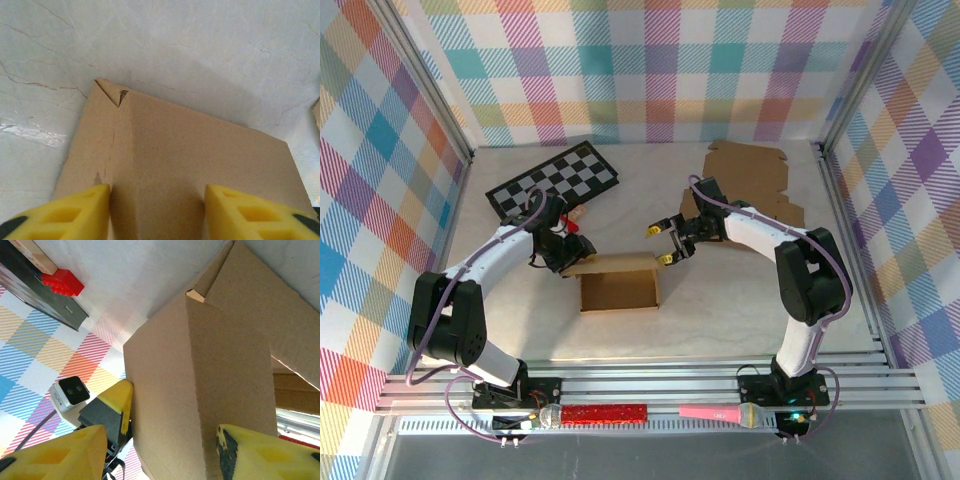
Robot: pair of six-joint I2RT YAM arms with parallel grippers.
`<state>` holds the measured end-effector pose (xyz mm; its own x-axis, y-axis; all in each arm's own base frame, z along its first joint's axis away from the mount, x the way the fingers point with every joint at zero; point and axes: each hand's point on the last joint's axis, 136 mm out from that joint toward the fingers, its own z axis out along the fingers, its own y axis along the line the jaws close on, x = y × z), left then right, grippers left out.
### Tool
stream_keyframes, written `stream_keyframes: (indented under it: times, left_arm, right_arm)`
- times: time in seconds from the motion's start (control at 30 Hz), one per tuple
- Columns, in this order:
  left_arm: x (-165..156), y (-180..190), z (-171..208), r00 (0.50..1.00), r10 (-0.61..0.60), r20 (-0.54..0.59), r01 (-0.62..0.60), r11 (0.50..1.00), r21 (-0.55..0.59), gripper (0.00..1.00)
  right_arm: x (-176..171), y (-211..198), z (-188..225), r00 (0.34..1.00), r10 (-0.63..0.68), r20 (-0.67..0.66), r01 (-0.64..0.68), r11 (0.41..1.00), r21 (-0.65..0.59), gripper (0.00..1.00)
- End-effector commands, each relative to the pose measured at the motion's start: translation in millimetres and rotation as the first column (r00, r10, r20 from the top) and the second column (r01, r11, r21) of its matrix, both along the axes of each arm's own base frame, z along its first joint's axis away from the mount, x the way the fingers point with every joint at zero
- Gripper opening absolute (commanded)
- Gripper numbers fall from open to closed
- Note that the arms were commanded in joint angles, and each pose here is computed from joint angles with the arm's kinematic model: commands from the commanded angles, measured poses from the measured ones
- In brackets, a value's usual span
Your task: Fold the paper box
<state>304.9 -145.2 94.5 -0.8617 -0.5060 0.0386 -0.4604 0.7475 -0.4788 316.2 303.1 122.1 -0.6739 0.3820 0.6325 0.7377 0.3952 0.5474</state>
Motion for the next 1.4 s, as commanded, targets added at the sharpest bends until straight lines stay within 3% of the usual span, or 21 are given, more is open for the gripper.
stream_keyframes:
  times: [0.0, 0.57, 0.93, 1.37]
  left_arm:
    - [6, -20, 9, 0.999, -0.036, 0.039, 0.039, 0.996, -0.075, 0.45]
    - [18, -26, 44, 0.996, -0.055, 0.071, 0.061, 0.994, -0.088, 0.38]
    - [11, -24, 19, 0.999, -0.035, 0.033, 0.038, 0.995, -0.089, 0.37]
    - [23, -23, 50, 0.996, 0.069, 0.057, -0.058, 0.981, -0.183, 0.13]
  right_arm:
    - [-6, 20, 4, 0.999, 0.041, -0.008, -0.041, 0.999, 0.031, 0.59]
    - [-1, 28, 27, 0.999, 0.043, 0.02, -0.044, 0.998, 0.05, 0.57]
    - [-7, 26, 7, 0.998, 0.064, -0.01, -0.064, 0.997, 0.031, 0.55]
    - [4, -12, 18, 0.995, 0.088, 0.046, -0.087, 0.996, -0.007, 0.55]
